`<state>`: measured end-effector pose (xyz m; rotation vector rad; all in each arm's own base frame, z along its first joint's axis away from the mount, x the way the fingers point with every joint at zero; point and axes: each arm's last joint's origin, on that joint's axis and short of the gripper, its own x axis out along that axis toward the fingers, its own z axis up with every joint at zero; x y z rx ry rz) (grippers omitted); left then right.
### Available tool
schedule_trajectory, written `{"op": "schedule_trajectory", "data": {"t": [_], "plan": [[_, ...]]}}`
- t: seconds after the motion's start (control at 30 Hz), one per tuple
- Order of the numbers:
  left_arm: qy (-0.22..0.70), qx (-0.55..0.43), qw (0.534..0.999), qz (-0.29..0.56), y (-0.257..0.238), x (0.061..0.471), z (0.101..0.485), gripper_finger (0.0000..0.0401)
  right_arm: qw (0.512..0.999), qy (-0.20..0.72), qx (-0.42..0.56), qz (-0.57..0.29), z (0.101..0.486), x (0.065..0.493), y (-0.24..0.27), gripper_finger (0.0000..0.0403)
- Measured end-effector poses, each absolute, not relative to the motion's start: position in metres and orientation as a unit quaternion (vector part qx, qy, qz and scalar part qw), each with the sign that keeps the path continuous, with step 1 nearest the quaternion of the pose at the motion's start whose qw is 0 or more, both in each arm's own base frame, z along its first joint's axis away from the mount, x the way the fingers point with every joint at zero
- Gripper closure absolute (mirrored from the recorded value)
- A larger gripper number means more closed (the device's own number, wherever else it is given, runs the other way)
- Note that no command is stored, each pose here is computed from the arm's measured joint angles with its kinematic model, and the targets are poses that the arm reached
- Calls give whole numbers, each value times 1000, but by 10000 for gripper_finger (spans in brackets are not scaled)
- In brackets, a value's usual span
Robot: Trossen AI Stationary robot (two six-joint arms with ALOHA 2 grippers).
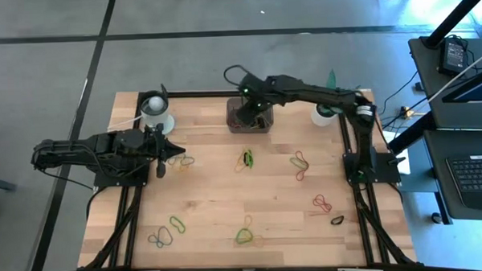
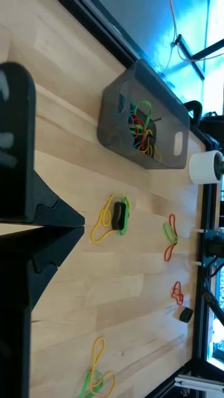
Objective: Pick and place rubber bands into bin
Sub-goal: Put the green rubber band into the bin
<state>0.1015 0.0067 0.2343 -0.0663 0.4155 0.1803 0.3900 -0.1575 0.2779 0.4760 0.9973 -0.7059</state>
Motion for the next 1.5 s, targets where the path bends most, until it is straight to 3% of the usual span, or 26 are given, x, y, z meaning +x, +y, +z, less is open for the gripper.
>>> {"op": "schedule_trajectory", "data": {"t": [0.13,0.27,0.47,0.7,0.97,1.17,1.5], "plan": [[213,-9,974,82,7,101,233,397,818,452,190,-301,310,377,-137,316],[212,0,974,77,6,101,234,398,848,435,156,-260,338,361,-109,345],[200,-24,976,87,7,103,235,398,877,409,128,-218,346,321,-68,397],[208,-40,971,109,8,116,248,398,908,353,137,-180,317,258,-30,390],[286,-2,954,88,-3,165,274,398,913,360,136,-137,261,199,-15,396],[385,-13,917,105,-19,193,288,398,895,404,169,-83,227,182,-10,400],[488,-17,872,39,-83,228,295,398,921,366,119,-51,212,186,-9,401]]}}
